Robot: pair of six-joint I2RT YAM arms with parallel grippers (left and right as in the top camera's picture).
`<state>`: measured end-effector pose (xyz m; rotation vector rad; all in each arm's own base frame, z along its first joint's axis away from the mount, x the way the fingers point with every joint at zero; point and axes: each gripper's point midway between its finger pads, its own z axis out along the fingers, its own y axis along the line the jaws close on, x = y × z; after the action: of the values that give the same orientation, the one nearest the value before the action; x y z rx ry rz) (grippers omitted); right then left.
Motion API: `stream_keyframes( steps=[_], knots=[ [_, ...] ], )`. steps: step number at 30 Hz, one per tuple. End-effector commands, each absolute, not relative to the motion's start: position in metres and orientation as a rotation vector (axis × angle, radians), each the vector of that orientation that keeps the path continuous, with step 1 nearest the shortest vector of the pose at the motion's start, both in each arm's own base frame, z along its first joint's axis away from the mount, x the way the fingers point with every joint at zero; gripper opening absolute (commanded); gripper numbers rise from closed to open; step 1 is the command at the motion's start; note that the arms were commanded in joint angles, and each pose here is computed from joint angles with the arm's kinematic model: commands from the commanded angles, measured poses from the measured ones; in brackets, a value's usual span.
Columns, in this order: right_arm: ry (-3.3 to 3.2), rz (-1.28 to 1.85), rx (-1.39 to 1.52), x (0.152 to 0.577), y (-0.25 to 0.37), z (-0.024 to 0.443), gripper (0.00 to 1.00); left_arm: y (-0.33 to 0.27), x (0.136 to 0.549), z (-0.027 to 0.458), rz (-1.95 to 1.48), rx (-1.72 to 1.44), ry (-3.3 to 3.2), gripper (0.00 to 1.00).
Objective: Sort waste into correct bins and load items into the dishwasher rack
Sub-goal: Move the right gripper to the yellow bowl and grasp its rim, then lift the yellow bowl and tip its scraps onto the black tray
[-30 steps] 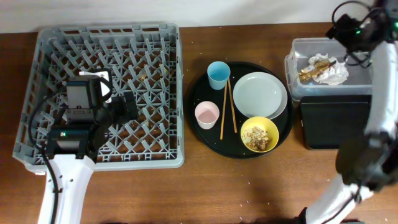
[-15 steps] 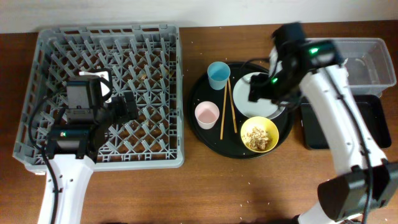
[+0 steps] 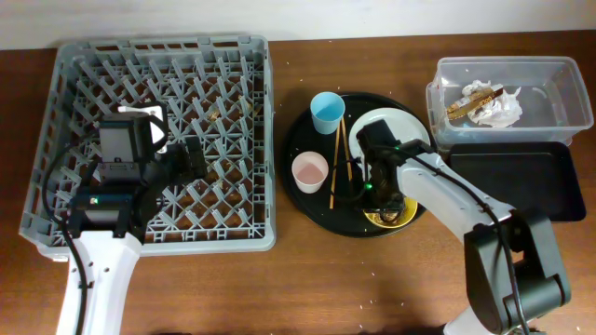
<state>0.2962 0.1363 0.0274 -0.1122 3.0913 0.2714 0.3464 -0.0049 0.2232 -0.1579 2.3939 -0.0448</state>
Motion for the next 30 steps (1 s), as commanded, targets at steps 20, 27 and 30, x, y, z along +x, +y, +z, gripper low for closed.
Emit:
stream_keyframes(
  steps=[20, 27, 30],
  knots=[
    [2.915, 0.164, -0.186, 0.331, 0.124, 0.176, 0.04, -0.004, 0.349, 0.229, -0.049, -0.142, 2.38, 0.99],
    [2.824, 0.578, 0.042, 0.341, 0.029, 0.208, 0.04, -0.004, 0.349, 0.229, -0.048, -0.141, 2.38, 0.99],
    [2.736, 0.714, 0.225, 0.351, -0.023, 0.203, 0.04, -0.004, 0.349, 0.229, -0.049, -0.141, 2.38, 0.99]
  ],
)
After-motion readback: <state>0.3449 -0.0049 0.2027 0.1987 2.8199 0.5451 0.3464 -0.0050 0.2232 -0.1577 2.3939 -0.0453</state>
